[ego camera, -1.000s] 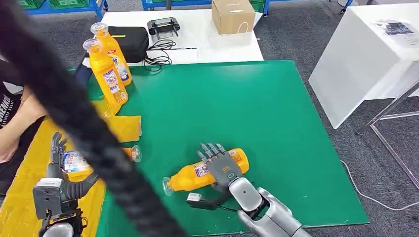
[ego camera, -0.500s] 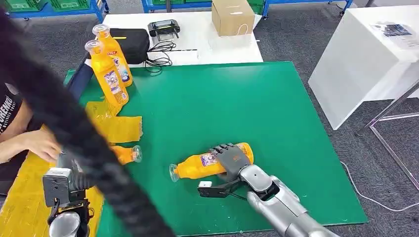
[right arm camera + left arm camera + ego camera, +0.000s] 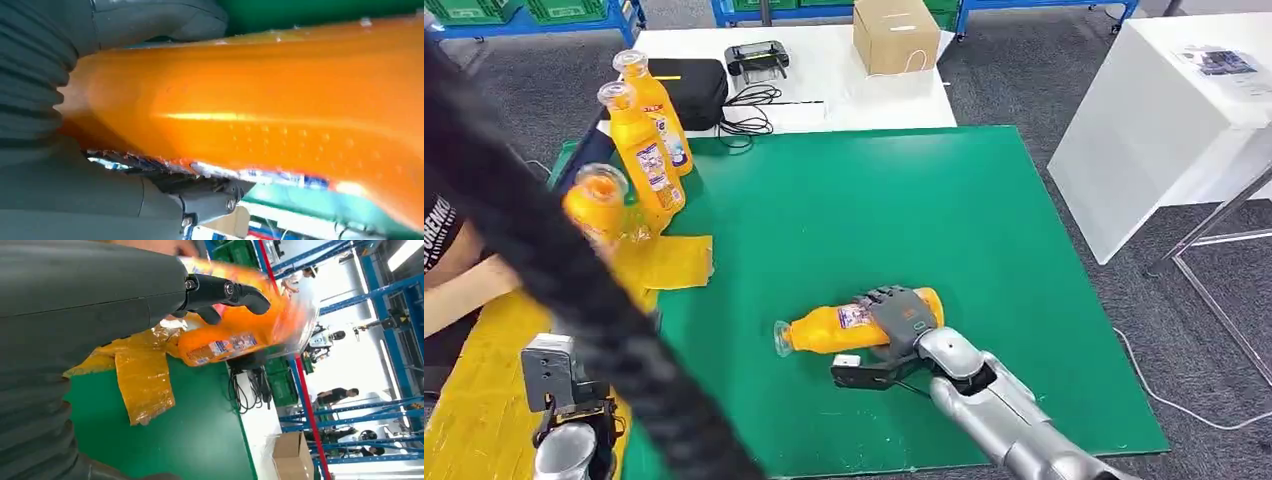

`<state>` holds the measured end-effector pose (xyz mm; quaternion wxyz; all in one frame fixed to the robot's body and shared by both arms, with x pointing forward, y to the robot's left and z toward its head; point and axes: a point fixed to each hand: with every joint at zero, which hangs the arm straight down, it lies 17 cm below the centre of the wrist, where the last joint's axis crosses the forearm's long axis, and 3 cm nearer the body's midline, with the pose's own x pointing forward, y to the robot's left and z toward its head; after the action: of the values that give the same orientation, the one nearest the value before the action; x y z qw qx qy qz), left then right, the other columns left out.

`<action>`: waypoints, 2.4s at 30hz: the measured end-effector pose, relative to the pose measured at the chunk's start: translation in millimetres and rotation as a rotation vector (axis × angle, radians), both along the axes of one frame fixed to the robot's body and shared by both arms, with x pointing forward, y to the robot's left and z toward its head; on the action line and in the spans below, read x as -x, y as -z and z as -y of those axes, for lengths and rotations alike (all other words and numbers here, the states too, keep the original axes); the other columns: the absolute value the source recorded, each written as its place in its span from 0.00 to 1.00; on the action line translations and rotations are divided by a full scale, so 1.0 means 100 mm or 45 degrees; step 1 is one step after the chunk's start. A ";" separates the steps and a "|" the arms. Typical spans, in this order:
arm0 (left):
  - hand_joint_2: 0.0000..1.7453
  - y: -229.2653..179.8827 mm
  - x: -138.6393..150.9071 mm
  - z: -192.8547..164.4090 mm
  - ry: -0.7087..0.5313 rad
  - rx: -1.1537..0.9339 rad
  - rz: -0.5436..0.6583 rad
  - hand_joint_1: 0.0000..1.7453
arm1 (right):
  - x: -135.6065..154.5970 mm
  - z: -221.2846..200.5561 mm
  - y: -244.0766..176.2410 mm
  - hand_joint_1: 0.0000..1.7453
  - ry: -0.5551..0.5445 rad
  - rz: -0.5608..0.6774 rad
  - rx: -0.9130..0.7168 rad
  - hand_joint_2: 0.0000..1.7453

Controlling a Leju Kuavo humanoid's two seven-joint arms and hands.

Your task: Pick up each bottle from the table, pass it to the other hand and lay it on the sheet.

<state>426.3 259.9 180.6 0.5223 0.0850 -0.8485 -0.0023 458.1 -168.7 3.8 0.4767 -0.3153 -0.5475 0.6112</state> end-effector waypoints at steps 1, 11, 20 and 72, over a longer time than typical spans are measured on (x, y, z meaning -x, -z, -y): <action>1.00 0.01 0.00 0.03 0.026 0.016 -0.011 0.00 | 0.00 -0.04 -0.10 1.00 0.015 0.043 -0.062 1.00; 1.00 0.05 0.22 0.90 0.433 0.010 -0.101 0.00 | 0.23 -0.11 -1.55 1.00 0.208 0.494 -0.944 1.00; 1.00 0.05 0.48 1.63 0.724 0.007 -0.121 0.00 | 0.26 -0.13 -1.75 1.00 0.246 0.405 -1.392 1.00; 1.00 -0.06 0.50 1.72 1.033 0.578 -0.206 1.00 | 1.00 -2.22 -1.40 1.00 -0.547 0.042 -1.038 1.00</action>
<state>375.9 87.7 186.9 0.5489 -0.3703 -0.7489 -0.0271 357.7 52.8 143.4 0.4154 0.0090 -0.8037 0.4259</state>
